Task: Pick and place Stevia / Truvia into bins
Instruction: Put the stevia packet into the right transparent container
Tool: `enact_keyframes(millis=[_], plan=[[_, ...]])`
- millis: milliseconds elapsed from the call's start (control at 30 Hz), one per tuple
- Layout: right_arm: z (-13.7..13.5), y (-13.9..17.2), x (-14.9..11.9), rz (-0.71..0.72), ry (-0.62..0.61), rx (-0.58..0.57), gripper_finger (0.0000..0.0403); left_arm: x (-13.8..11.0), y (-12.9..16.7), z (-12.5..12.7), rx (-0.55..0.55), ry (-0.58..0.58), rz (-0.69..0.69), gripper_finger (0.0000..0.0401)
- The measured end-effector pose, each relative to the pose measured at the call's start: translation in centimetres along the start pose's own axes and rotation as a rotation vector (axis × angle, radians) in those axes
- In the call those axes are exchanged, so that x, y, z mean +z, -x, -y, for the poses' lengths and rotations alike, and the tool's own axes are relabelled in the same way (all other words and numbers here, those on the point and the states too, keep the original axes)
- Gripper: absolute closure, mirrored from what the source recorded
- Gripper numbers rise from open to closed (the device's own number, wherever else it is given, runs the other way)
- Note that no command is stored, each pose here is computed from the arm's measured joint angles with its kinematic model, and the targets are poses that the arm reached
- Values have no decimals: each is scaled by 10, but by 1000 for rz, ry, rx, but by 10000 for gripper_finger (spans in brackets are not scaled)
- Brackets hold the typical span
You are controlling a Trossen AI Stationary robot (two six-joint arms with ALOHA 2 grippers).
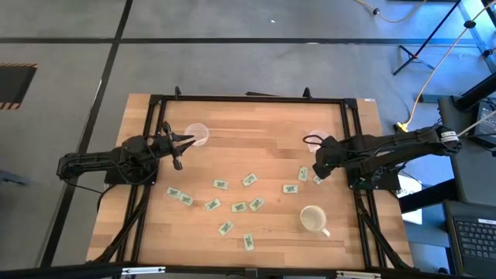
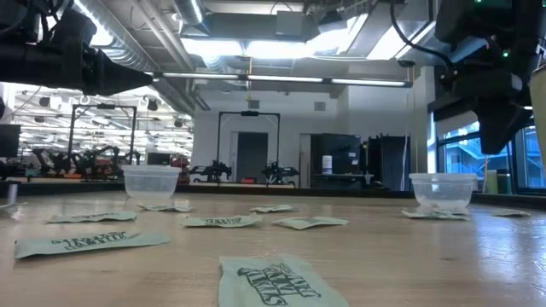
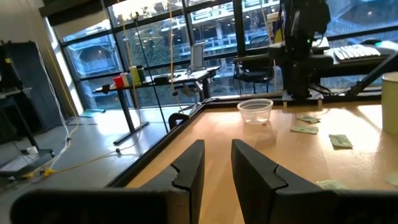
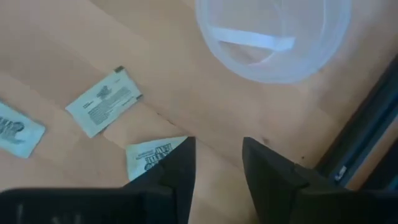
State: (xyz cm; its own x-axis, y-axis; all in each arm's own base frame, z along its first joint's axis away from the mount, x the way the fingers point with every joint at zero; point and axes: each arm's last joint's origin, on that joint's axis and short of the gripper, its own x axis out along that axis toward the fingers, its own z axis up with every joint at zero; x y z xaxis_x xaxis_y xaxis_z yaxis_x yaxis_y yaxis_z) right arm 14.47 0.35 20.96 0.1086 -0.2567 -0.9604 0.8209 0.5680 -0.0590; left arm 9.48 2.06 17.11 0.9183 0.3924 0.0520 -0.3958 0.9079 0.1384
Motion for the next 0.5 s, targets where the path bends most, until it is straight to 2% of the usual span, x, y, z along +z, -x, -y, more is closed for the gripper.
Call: enact_keyframes(millis=[200, 500], plan=[[1, -6, -5, -31, -17, -9, 268, 0, 0, 0, 0, 62, 0, 326], [6, -29, -16, -88, -26, -18, 254, 0, 0, 0, 2, 62, 0, 326]])
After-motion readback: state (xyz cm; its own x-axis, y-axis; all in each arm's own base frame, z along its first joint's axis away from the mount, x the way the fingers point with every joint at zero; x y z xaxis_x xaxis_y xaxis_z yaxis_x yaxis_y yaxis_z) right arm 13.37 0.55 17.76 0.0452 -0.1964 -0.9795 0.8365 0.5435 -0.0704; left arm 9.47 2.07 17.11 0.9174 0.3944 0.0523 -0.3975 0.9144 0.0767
